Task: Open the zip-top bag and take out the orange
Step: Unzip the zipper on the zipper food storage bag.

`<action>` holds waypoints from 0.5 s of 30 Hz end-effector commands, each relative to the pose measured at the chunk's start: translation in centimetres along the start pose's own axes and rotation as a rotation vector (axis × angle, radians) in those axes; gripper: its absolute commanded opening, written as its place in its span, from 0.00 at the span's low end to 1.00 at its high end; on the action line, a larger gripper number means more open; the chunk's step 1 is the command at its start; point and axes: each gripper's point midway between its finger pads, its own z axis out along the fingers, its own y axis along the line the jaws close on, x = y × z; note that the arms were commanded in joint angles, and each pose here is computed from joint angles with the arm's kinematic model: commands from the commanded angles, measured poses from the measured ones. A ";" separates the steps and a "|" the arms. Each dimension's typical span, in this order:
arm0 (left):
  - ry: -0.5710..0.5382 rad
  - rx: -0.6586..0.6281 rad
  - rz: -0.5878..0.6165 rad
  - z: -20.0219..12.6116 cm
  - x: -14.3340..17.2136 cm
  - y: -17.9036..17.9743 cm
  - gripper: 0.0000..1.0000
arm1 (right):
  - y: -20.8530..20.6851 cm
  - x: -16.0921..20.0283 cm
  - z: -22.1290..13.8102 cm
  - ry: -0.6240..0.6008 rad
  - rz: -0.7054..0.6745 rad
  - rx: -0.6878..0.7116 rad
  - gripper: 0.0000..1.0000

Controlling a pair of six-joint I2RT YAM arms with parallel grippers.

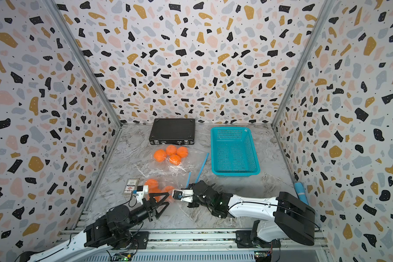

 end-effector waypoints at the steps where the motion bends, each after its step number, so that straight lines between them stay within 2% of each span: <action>1: -0.050 -0.058 -0.001 0.2 -0.8 1.6 0.86 | -0.6 -0.8 -0.5 -0.026 -0.013 0.034 0.00; 4: -0.038 -0.071 0.001 0.9 -0.5 1.7 0.86 | -0.1 -1.0 -0.4 -0.027 -0.033 0.026 0.00; 5: -0.038 -0.050 -0.001 1.0 -0.5 1.1 0.78 | -0.1 -1.0 -0.4 -0.025 -0.040 0.029 0.00; 6: -0.041 -0.049 0.002 1.1 -0.5 1.0 0.60 | 0.0 -0.9 -0.3 -0.018 -0.045 0.033 0.00; 12: -0.084 -0.019 0.038 0.5 -1.3 -0.3 0.04 | -0.2 -0.5 -0.5 -0.003 -0.057 0.056 0.00; 13: -0.088 -0.006 0.053 0.3 -1.4 -0.7 0.00 | -0.3 -0.5 -0.6 -0.008 -0.062 0.062 0.00; 15: -0.087 -0.006 0.078 -0.1 -1.4 -1.2 0.00 | -0.7 -0.5 -0.7 -0.001 -0.084 0.081 0.00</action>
